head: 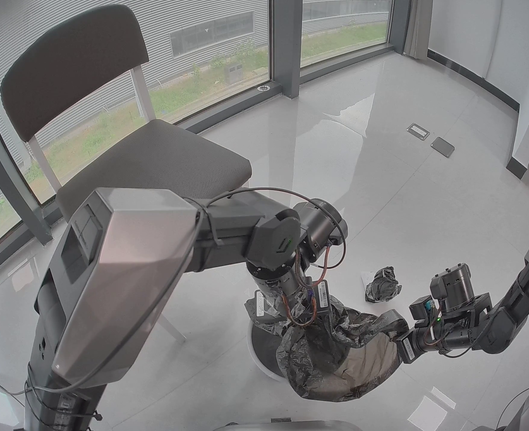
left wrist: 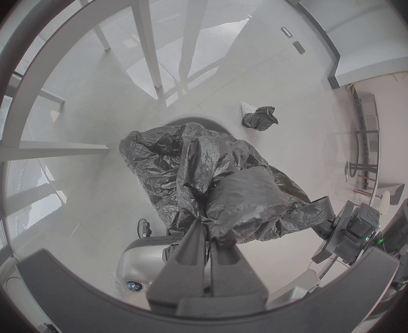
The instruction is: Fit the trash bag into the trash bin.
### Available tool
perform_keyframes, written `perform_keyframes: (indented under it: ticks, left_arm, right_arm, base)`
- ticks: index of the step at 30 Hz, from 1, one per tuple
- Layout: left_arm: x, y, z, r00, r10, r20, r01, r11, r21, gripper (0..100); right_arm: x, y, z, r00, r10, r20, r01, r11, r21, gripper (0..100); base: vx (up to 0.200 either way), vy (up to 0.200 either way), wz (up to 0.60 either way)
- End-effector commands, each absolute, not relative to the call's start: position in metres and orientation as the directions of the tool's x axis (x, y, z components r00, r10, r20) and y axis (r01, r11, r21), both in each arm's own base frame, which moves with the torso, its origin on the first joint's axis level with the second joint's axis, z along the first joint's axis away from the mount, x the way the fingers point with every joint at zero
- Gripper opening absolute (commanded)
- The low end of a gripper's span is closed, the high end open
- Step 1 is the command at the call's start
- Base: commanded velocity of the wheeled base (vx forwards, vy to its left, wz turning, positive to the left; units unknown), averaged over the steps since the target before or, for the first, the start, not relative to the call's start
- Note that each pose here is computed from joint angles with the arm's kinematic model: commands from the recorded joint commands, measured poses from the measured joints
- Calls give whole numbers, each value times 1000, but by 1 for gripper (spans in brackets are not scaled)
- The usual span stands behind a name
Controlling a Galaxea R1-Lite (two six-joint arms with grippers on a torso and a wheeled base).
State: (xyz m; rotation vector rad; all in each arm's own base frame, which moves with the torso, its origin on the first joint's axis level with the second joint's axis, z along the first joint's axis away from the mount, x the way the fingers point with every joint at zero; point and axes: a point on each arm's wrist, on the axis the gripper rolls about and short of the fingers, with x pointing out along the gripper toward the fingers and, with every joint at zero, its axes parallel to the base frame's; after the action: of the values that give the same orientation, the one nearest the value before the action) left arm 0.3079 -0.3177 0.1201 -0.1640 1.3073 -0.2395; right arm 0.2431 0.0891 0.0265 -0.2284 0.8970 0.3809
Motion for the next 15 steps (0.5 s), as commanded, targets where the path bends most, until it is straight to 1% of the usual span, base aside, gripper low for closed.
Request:
perform_keyframes:
  ticks: [1,5,10,15]
  left_arm:
    - [306,-314,125,234,-260,-937,65,966,-252,0]
    - [310,-309,117,203,-228,-952,36,974,-225,0]
    - [320,-305,96,170,-195,-966,-36,978,-204,0]
    - [338,-293,67,127,-146,-981,-122,979,-162,0]
  right_arm:
    - [244,90,35,589,236,-773,-412,910,-36,0]
    - [244,90,35,590,236,-772,-416,908,-40,0]
    - [244,86,44,610,243,-754,-409,912,-37,0]
    - [248,80,53,635,236,-735,-386,922,-38,0]
  base:
    - [0,0,0]
    - [0,0,0]
    - [0,0,0]
    - [0,0,0]
